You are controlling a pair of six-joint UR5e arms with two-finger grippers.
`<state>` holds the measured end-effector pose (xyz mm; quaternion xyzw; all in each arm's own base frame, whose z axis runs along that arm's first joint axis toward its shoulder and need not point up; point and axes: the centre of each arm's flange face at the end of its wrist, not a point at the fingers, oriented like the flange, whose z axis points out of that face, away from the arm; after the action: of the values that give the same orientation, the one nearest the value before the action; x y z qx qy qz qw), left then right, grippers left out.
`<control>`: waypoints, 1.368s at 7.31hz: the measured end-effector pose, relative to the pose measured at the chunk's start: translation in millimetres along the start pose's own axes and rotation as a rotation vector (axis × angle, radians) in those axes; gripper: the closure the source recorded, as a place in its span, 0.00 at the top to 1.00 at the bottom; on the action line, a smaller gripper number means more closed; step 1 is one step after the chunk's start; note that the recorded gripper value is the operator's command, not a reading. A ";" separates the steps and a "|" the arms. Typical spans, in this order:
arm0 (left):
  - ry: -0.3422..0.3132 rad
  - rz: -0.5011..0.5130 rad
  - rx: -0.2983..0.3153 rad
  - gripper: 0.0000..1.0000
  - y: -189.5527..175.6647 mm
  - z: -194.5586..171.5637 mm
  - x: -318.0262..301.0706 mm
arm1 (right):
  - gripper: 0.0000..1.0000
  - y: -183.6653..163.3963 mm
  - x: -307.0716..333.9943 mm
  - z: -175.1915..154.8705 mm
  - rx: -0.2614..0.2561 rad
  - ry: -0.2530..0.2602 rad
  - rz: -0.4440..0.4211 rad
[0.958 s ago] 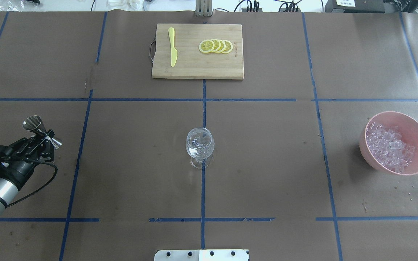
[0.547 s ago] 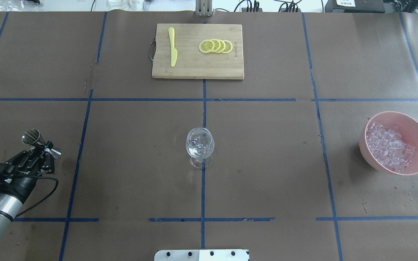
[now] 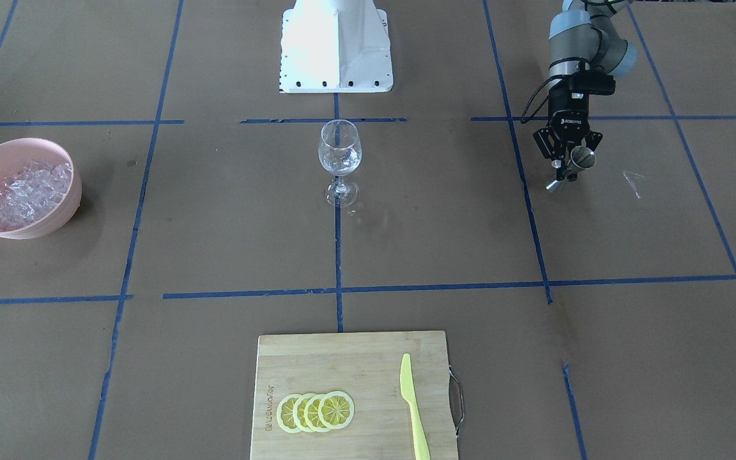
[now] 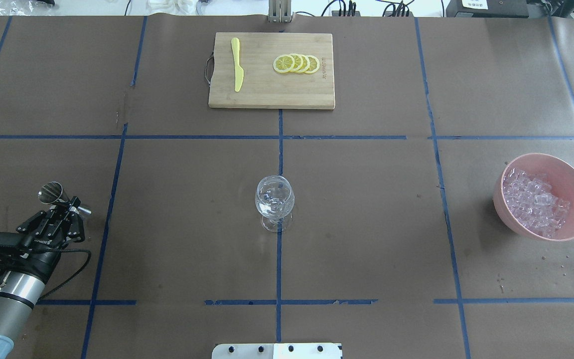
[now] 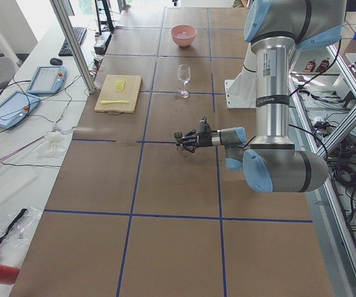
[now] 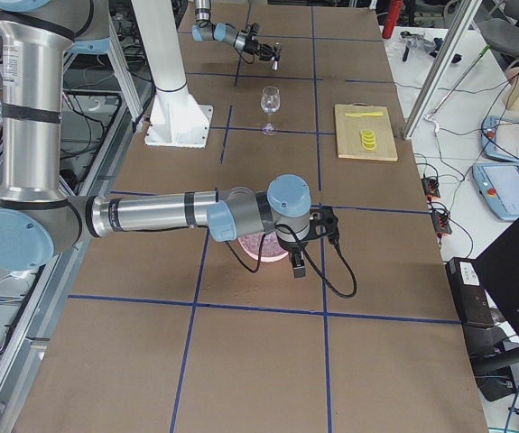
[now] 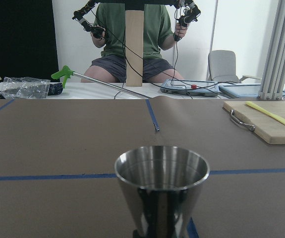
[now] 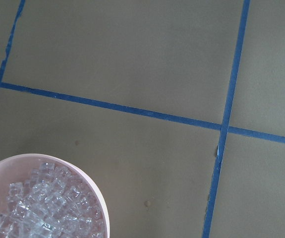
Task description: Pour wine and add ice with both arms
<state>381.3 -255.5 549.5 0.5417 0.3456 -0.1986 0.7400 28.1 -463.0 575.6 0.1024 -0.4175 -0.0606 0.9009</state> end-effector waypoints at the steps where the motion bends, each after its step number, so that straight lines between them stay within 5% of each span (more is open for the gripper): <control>1: 0.004 0.003 -0.004 0.00 4.3 -1.7 2.0 | 1.00 -0.1 -0.1 0.0 0.000 0.000 -0.001; 6: 0.015 0.014 -0.020 0.15 14.1 -6.3 3.2 | 1.00 -0.3 -0.7 -0.6 0.002 0.000 -0.003; 9: 0.015 0.023 -0.023 0.43 16.3 -6.1 1.5 | 1.00 -0.4 -1.3 -1.1 0.003 0.000 -0.005; 10: 0.014 0.026 -0.023 0.64 16.6 -6.1 0.9 | 1.00 -0.5 -1.4 -1.2 0.003 0.000 -0.005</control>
<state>391.2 -244.2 558.8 0.5392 0.3459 -0.1810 0.7462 28.1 -463.0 573.7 0.1048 -0.4174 -0.0621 0.9005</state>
